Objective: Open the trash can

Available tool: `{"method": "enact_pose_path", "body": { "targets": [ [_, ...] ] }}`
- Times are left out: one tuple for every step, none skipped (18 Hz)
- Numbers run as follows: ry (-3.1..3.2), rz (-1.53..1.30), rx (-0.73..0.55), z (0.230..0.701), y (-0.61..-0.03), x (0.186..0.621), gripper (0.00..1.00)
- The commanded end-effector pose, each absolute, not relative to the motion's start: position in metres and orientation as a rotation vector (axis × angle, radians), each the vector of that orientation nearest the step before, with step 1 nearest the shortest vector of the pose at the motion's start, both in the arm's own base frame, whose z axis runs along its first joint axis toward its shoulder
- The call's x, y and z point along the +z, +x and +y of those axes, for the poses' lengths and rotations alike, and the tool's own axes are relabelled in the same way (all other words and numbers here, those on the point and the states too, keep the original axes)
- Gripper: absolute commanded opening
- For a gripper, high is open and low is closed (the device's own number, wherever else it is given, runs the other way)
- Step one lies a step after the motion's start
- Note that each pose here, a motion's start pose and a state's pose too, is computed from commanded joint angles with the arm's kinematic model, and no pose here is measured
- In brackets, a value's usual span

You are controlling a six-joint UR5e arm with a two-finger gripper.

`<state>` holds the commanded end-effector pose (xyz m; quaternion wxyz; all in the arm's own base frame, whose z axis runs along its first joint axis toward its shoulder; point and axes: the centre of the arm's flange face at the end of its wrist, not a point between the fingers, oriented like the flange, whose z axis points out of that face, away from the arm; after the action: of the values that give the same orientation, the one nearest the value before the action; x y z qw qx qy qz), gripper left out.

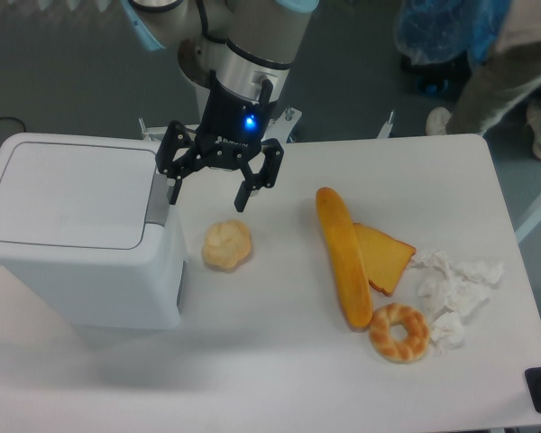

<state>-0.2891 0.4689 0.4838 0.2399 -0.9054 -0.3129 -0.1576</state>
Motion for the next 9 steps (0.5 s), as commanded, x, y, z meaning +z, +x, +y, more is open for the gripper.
{"method": "enact_pose_path", "body": {
  "targets": [
    [-2.480, -0.861, -0.432, 0.468, -0.290, 0.482, 1.00],
    [-2.481, -0.860, -0.436, 0.468, -0.289, 0.481, 1.00],
    [-2.483, -0.861, -0.436, 0.468, -0.289, 0.480, 1.00],
    [-2.484, -0.862, -0.437, 0.468, -0.288, 0.480, 1.00],
    [-2.485, -0.861, -0.439, 0.468, -0.288, 0.479, 1.00],
    [-2.488, -0.864, -0.444, 0.468, -0.288, 0.476, 1.00],
    [-2.490, -0.866, -0.449, 0.467, -0.287, 0.473, 1.00],
    [-2.492, -0.866, -0.452, 0.468, -0.286, 0.471, 1.00],
    [-2.492, -0.866, -0.452, 0.468, -0.286, 0.471, 1.00]
  ]
}}
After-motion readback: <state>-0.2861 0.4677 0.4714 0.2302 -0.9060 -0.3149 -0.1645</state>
